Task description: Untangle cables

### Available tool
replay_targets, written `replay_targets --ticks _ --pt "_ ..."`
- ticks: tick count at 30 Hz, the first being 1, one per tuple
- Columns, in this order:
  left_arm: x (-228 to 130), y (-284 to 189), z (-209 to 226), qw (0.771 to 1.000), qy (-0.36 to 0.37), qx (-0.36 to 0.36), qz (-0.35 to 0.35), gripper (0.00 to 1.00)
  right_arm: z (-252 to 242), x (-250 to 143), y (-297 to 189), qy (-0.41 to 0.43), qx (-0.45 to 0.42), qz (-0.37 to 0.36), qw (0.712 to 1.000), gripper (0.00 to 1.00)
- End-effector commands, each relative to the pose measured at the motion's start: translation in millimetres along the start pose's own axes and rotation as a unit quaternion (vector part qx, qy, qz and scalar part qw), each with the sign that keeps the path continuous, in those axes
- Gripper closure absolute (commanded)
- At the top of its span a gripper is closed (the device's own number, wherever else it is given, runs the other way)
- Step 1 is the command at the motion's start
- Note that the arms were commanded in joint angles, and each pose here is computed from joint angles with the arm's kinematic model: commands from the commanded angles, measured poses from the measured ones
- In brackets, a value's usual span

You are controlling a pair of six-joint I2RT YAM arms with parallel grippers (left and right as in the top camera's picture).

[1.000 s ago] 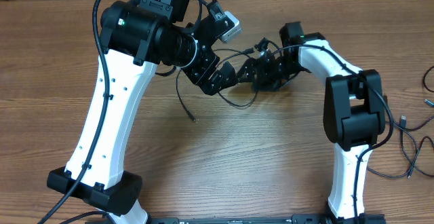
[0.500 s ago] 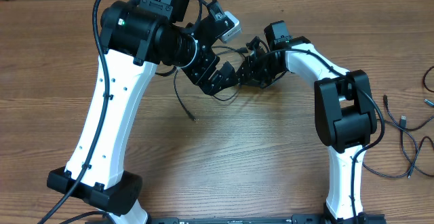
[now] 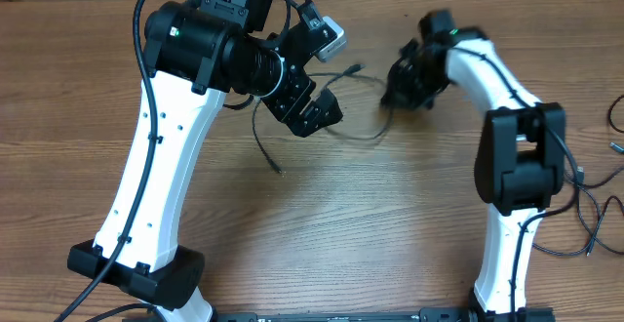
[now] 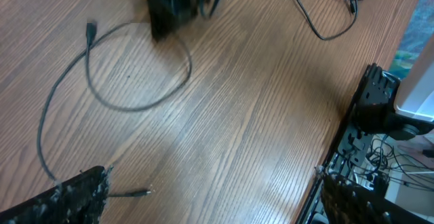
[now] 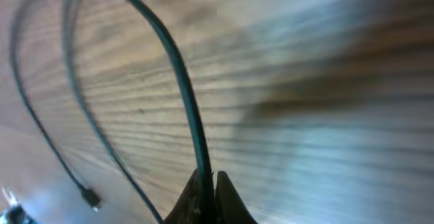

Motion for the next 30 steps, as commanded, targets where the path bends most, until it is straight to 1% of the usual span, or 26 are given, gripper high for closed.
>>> replay_targets --ticks 1,3,8,11,12,15,17,19,25,30 --pt "0.0 -1.3 -1.4 1.000 0.002 0.001 -0.002 0.00 10.2 33.5 -101.6 -0.005 -0.013 -0.137 0.990 0.96" --pt "0.0 -1.3 -1.4 1.000 0.002 0.001 -0.002 0.00 2.2 46.2 -141.9 0.015 -0.007 -0.188 0.982 0.96" --pt "0.0 -1.3 -1.4 1.000 0.002 0.001 -0.002 0.00 -27.8 59.9 -218.0 0.073 -0.006 -0.289 0.955 0.96" --pt "0.0 -1.3 -1.4 1.000 0.002 0.001 -0.002 0.00 -64.2 61.0 -276.3 0.137 -0.006 -0.368 0.920 0.96" --pt "0.0 -1.3 -1.4 1.000 0.002 0.001 -0.002 0.00 -81.5 59.1 -297.8 0.170 0.000 -0.397 0.902 0.96" --pt "0.0 -1.3 -1.4 1.000 0.002 0.001 -0.002 0.00 -121.3 53.5 -330.2 0.235 0.010 -0.444 0.864 0.96" --pt "0.0 -1.3 -1.4 1.000 0.002 0.001 -0.002 0.00 -136.8 50.8 -340.5 0.247 -0.008 -0.464 0.851 0.96" --pt "0.0 -1.3 -1.4 1.000 0.002 0.001 -0.002 0.00 -149.2 47.8 -345.5 0.261 -0.056 -0.479 0.836 0.96" --pt "0.0 -1.3 -1.4 1.000 0.002 0.001 -0.002 0.00 -169.4 47.0 -335.3 0.257 -0.170 -0.469 0.828 0.96" --pt "0.0 -1.3 -1.4 1.000 0.002 0.001 -0.002 0.00 -189.5 54.7 -306.2 0.275 -0.179 -0.430 0.841 0.96"
Point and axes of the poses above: each gripper's point midway between its finger pads, its own y axis out along the fingers, its own z axis along the line the jaws close on, x = y × z, the point moved 9 cm from there along -y, back along the fingers, and after that the axes turned 5 degrees about -y, right-handed, at the moved point
